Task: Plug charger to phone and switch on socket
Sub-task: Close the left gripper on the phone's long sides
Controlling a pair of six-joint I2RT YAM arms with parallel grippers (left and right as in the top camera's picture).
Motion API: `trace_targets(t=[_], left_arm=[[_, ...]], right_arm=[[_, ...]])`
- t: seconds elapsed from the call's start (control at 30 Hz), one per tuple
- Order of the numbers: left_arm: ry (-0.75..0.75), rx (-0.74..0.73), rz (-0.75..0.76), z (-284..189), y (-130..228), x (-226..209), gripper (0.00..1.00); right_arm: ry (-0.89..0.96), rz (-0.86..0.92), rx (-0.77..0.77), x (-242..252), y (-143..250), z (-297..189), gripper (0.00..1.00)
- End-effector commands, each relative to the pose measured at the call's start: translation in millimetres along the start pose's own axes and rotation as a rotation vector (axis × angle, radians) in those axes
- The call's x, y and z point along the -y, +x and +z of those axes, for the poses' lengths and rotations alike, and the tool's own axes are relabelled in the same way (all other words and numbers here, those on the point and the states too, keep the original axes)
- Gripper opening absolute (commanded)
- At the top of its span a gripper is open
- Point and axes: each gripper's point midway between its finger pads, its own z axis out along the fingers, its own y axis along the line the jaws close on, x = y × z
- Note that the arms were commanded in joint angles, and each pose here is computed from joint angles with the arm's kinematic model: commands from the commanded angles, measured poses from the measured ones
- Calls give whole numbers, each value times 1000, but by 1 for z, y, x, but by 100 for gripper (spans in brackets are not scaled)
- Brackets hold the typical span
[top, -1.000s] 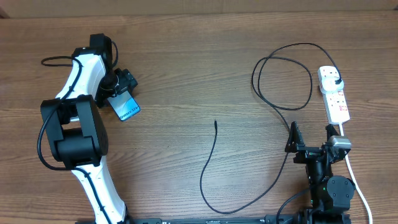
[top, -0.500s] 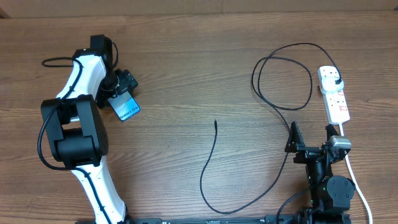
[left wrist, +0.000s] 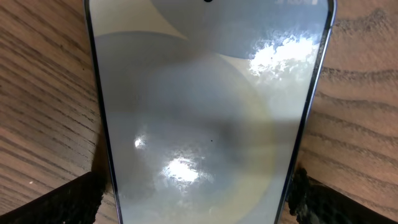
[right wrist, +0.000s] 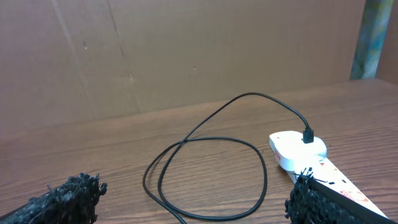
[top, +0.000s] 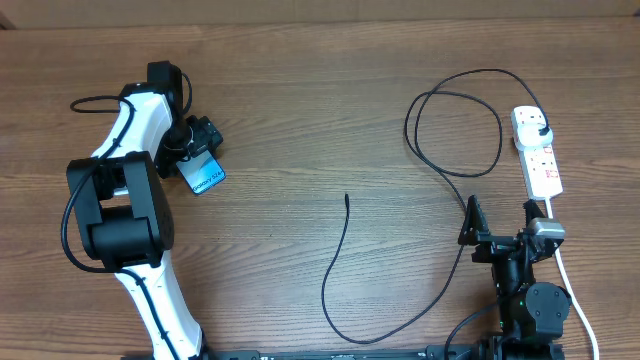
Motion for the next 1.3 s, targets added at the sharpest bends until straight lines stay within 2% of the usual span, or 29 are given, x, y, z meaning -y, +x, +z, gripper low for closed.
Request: trace_targets(t=[0.0,1.27], left_arm=[[11,-25,-1,5,5,1,99],[-17,-19,-12,9,6,-5,100]], right_arm=[[-6,3,6,-1,1,0,100],[-6,3,6,-1,1,0,100]])
